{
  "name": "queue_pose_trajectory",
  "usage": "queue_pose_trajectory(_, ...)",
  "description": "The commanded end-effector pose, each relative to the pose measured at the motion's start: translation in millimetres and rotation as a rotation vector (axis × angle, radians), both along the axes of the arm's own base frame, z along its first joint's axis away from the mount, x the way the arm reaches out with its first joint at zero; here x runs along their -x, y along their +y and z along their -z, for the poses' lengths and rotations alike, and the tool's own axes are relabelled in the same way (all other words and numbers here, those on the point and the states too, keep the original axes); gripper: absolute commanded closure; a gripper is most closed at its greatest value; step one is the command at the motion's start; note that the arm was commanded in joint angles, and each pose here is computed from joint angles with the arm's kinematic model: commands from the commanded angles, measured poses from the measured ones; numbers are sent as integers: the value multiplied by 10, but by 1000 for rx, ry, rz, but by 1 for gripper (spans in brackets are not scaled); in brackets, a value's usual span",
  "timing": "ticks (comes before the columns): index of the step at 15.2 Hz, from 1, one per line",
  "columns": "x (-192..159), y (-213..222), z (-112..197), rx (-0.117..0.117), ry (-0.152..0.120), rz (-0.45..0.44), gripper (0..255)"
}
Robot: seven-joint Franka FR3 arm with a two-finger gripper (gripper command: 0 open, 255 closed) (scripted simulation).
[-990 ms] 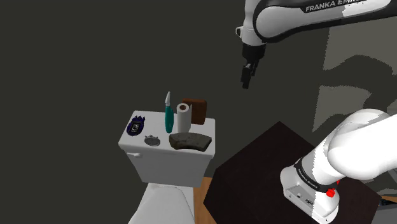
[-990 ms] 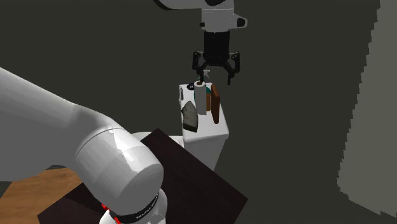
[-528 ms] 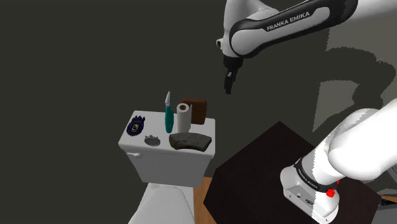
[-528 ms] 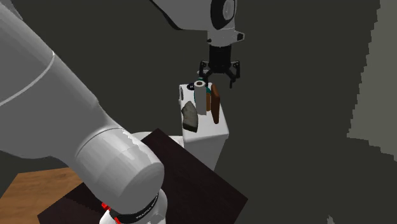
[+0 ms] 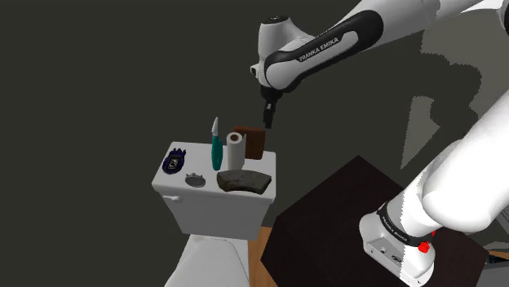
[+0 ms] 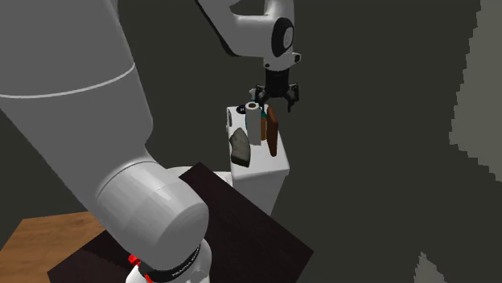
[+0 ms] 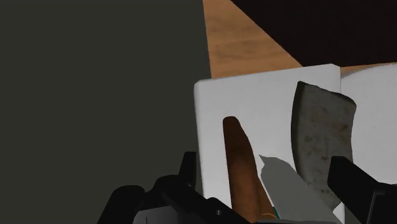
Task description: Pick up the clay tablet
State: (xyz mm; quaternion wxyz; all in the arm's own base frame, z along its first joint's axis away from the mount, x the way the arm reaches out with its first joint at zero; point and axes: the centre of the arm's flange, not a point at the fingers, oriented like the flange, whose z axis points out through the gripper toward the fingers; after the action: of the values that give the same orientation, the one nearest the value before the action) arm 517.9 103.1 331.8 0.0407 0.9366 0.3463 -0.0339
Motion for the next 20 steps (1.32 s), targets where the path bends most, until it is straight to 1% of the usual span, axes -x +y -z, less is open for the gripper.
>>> queue_pose_trajectory(1, -134, 118, 198, -8, -6, -39, 0)
queue_pose_trajectory(6, -488, 441, 598, -26, -21, -132, 0)
queue_pose_trajectory(7, -505, 458, 618, -27, -22, -137, 0)
queue_pose_trajectory(14, -505, 458, 1018, -27, -22, -137, 0)
queue_pose_trajectory(16, -505, 458, 1018, -27, -22, -137, 0)
queue_pose_trajectory(17, -511, 455, 1022, -27, -22, -137, 255)
queue_pose_trajectory(20, -512, 449, 1021, -27, -22, -137, 255)
